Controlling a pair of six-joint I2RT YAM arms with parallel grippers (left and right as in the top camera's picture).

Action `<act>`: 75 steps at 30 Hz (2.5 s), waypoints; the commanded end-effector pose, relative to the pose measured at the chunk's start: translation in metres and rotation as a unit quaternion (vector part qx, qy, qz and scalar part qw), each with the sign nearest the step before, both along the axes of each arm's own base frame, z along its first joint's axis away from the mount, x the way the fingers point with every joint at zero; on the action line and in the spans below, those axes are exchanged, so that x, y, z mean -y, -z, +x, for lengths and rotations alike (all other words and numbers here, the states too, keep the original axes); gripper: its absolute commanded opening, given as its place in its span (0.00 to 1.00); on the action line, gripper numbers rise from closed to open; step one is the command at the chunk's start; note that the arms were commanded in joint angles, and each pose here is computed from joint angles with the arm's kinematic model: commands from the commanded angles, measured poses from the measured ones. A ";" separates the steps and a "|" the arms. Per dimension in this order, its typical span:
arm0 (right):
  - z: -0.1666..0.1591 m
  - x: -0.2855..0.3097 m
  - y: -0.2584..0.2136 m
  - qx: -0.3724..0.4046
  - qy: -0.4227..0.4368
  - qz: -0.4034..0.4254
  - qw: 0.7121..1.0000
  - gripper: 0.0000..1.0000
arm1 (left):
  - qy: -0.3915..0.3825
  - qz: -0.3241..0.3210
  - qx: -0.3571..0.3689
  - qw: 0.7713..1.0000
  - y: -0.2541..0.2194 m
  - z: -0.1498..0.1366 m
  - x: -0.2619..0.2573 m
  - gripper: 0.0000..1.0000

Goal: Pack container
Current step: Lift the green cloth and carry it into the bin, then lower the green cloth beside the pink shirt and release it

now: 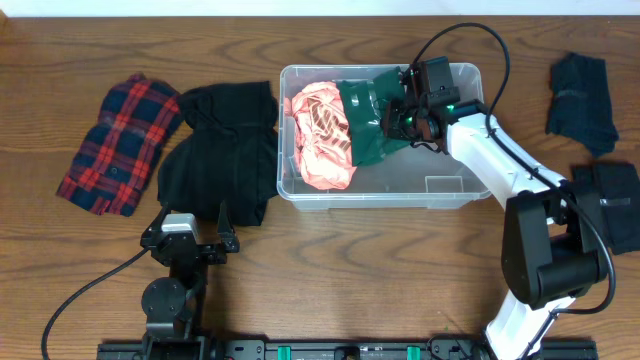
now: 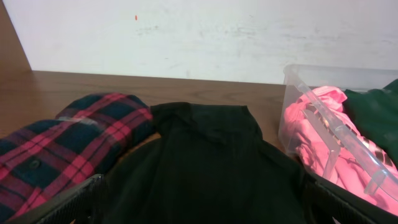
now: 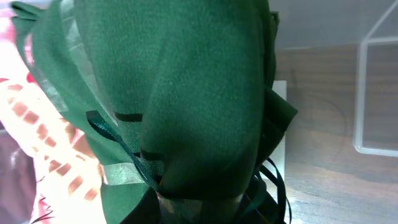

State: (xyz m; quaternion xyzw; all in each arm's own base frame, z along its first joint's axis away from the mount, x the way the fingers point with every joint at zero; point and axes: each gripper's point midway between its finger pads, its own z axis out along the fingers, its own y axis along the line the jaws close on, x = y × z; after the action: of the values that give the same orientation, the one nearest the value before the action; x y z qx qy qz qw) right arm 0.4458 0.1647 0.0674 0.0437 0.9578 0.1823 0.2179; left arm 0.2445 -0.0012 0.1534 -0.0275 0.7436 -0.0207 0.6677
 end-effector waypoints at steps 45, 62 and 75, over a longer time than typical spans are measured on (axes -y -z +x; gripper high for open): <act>0.016 0.037 -0.039 0.124 -0.099 -0.264 0.951 0.48 | -0.010 -0.006 -0.025 1.000 0.017 -0.001 -0.003 0.98; -0.004 0.063 -0.024 0.058 0.010 -0.268 0.962 0.01 | -0.010 -0.006 -0.025 1.000 0.017 -0.001 -0.003 0.98; -0.025 0.067 -0.007 0.011 0.035 -0.253 0.967 0.02 | -0.010 -0.005 -0.025 1.000 0.017 -0.001 -0.003 0.98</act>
State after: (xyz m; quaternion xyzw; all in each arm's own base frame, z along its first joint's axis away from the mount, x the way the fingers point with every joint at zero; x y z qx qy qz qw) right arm 0.4276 0.0952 0.0721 -0.0009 0.9666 -0.0862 0.2414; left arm 0.2445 -0.0012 0.1534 -0.0275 0.7436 -0.0207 0.6677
